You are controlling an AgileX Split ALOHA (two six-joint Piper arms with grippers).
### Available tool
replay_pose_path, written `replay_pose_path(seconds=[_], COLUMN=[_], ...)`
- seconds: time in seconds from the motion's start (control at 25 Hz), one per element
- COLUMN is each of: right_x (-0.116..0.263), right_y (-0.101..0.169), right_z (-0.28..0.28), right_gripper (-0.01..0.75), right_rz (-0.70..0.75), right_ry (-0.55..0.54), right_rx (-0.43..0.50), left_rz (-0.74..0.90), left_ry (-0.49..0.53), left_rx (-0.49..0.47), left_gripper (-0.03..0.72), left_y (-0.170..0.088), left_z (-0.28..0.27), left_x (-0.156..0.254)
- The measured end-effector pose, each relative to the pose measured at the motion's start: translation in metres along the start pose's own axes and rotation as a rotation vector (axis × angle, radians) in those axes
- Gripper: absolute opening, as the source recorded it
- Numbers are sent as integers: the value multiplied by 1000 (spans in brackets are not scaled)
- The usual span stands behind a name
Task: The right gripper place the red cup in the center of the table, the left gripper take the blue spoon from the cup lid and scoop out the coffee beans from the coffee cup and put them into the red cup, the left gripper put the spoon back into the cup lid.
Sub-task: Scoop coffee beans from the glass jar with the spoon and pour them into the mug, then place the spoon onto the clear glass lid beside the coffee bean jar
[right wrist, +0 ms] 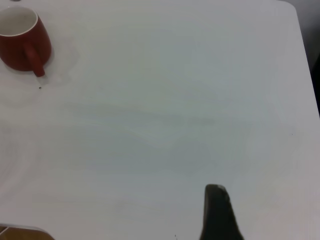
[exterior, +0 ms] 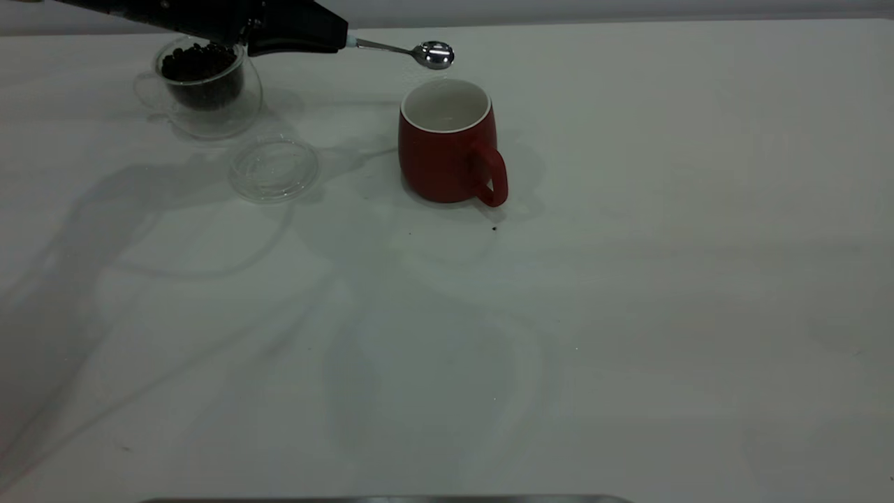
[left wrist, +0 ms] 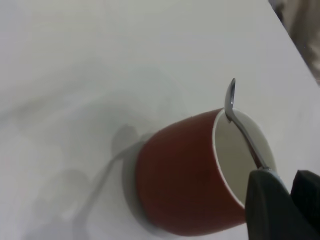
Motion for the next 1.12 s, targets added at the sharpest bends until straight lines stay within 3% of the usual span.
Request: replay_pose_path(seconds=[0.44,0.6,0.84,0.96,1.12], right_x=[0,0,0,0,0], right_y=[0,0,0,0,0], right_z=[0,0,0,0,0], right_gripper=[520,520,520,520,520], right_rz=[0,0,0,0,0], right_ry=[0,0,0,0,0], right_rx=[0,0,0,0,0], left_rz=[-231,-241,-422,-504,-583], left_ry=[-121,-40,142,152,86], left_rx=[75,60,-15,-59,-123], left_gripper=[113,113,113,113,113], left_y=[0,-3,3,3,5], left_z=[-86,-125,-138,-130,-129], left_x=[-34,-33,13,43,71])
Point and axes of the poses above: a point on each arm's last joint axis where the gripper is mounted, z pointing out along that axis toward the gripper, y along the wrist's bending axis when the last joint is at zero, x = y × z, the point moved 2 cm from there along z, pointing out along that axis toward the gripper, and after that the axes turned 13 degrees about z, right-handed, at the moved point
